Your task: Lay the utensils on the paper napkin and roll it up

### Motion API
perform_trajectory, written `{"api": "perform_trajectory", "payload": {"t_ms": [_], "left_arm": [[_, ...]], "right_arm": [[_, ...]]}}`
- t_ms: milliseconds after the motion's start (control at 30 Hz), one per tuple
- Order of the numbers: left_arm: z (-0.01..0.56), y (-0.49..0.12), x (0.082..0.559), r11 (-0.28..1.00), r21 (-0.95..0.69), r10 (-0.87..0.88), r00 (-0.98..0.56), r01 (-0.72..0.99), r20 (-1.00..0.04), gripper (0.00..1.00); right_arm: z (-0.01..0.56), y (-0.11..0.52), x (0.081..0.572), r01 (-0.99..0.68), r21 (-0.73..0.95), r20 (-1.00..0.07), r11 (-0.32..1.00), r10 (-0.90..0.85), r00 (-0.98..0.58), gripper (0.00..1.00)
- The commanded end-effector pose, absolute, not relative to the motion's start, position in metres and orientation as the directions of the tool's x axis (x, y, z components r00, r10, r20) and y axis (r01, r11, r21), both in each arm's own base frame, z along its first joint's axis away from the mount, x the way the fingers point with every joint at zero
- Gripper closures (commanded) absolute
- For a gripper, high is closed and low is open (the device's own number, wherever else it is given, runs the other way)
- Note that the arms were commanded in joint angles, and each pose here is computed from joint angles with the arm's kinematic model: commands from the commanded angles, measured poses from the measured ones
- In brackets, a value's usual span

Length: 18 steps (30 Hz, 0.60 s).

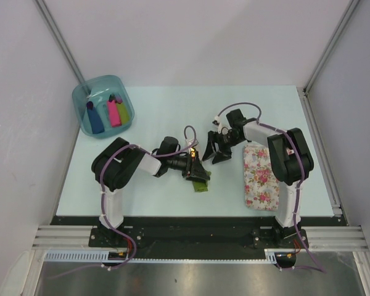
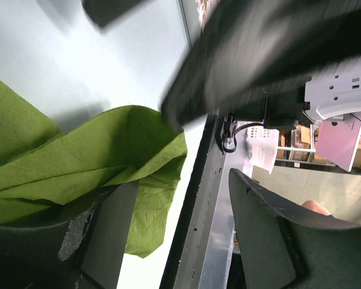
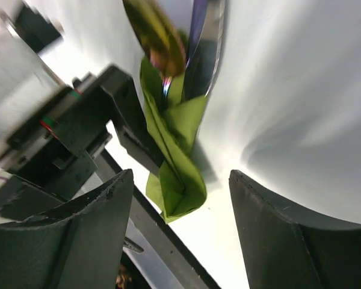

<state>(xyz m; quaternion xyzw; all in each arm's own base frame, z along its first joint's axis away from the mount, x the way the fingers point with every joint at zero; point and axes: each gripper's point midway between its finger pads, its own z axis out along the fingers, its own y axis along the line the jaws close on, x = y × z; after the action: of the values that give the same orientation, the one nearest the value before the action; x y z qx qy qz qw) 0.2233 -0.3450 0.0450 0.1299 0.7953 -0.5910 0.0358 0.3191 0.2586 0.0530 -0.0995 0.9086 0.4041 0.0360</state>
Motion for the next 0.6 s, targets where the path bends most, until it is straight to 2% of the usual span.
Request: {"api": "perform_trajectory", "payload": {"t_ms": [0, 200, 367, 500, 533, 567], "left_arm": [[0.006, -0.334, 0.225, 0.386, -0.889, 0.147, -0.967, 0.249, -0.207, 0.30], [0.009, -0.335, 0.228, 0.386, -0.881, 0.151, -0.961, 0.272, -0.230, 0.30], [0.007, -0.334, 0.230, 0.392, -0.877, 0.153, -0.960, 0.276, -0.234, 0.32], [0.008, -0.333, 0.230, 0.388, -0.877, 0.154, -0.958, 0.282, -0.240, 0.32], [0.007, -0.333, 0.229, 0.387, -0.878, 0.158, -0.958, 0.283, -0.239, 0.33], [0.008, -0.334, 0.229, 0.382, -0.879, 0.160, -0.957, 0.285, -0.241, 0.33]], "right_arm": [[0.042, 0.265, 0.282, -0.233, 0.726, -0.079, 0.647, -0.258, -0.963, 0.30], [0.036, 0.258, 0.256, -0.244, 0.724, -0.044, 0.646, -0.309, -0.950, 0.32], [0.030, 0.246, 0.244, -0.247, 0.710, -0.024, 0.659, -0.329, -0.944, 0.41], [0.023, 0.230, 0.243, -0.240, 0.692, -0.014, 0.681, -0.320, -0.947, 0.57], [0.022, 0.229, 0.244, -0.239, 0.689, -0.013, 0.684, -0.318, -0.948, 0.67], [0.019, 0.228, 0.243, -0.237, 0.687, -0.009, 0.686, -0.319, -0.948, 0.72]]}}
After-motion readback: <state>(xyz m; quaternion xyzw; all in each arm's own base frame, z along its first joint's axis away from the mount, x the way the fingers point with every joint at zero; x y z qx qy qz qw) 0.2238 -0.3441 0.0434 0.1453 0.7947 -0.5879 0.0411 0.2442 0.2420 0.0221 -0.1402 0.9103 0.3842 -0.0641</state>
